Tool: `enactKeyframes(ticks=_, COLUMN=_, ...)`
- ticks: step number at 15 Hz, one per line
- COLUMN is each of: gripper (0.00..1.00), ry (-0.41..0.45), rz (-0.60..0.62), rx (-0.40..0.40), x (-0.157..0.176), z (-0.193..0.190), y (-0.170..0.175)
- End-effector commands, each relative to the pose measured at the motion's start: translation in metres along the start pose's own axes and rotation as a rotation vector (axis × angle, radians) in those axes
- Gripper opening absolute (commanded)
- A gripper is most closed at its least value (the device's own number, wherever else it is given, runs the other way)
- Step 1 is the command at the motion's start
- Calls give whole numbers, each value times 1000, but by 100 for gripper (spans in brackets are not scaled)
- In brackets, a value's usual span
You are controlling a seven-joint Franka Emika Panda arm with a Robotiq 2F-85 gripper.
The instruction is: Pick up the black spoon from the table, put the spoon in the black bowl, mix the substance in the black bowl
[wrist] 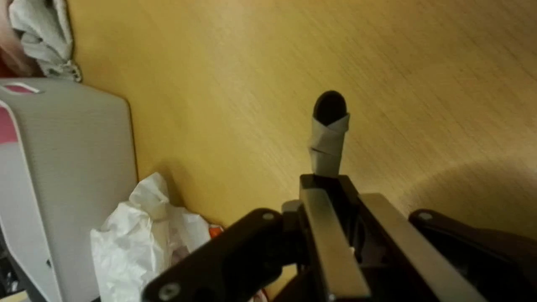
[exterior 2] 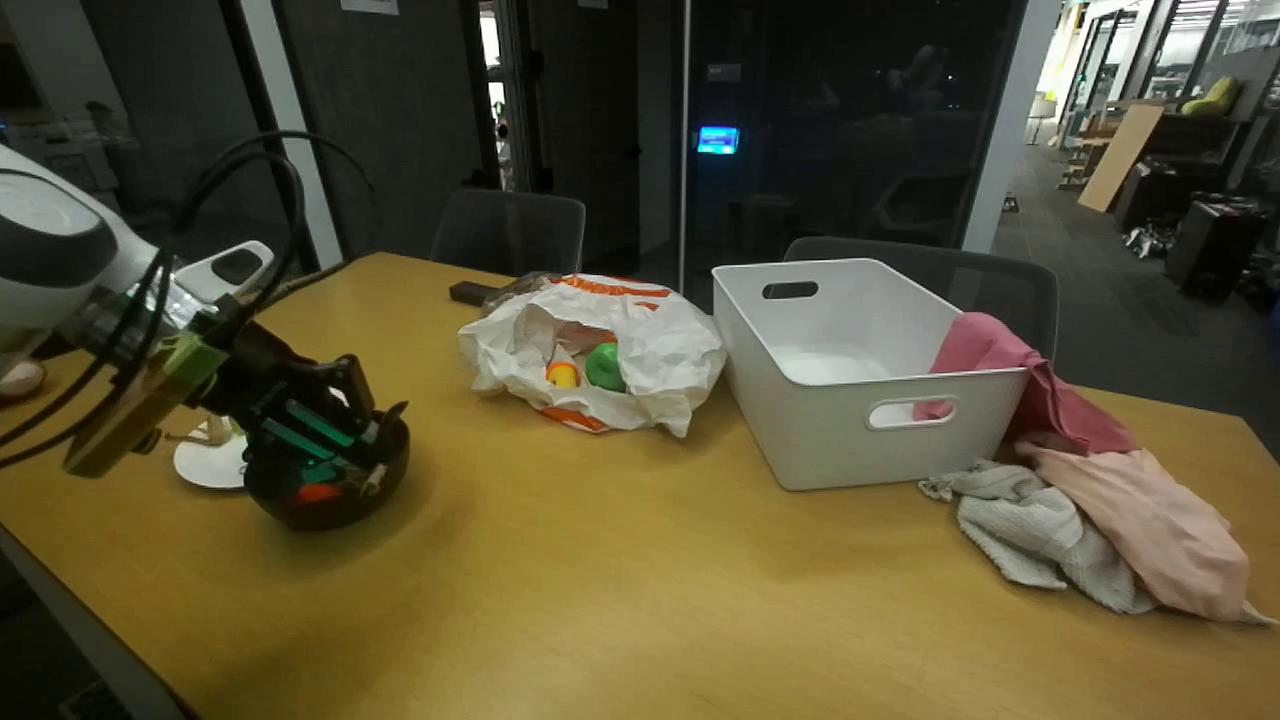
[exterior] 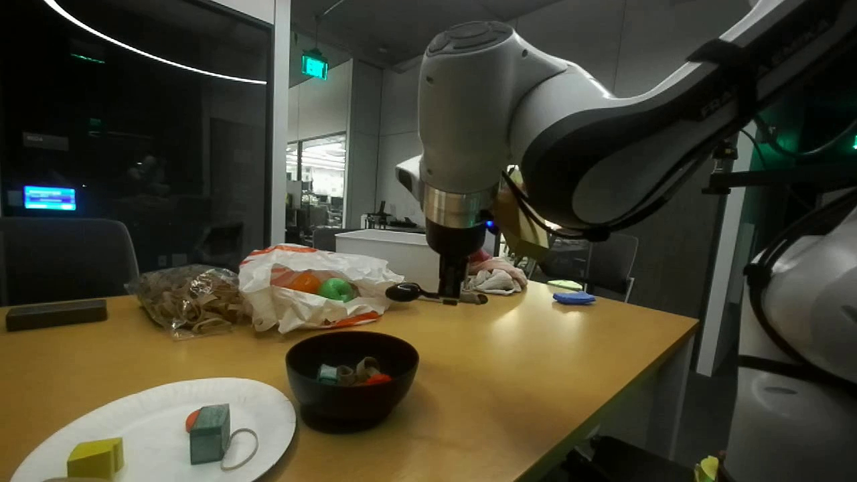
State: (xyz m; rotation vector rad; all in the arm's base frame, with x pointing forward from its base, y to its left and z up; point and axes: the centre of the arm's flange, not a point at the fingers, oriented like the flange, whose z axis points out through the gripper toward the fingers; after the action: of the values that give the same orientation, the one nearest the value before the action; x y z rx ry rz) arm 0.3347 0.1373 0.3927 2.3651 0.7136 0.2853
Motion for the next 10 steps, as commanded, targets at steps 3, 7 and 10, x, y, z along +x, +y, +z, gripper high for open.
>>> enactKeyframes(ticks=3, gripper=10, ry=57, rz=-206, rx=-217, x=-40, z=-16, y=-41)
enactKeyframes(ticks=7, gripper=10, ry=-28, rz=-363, rx=-362, x=-38, z=-19, y=-73)
enactKeyframes(ticks=10, gripper=10, ry=-80, rz=-482, rx=-467, x=-38, z=-27, y=-97)
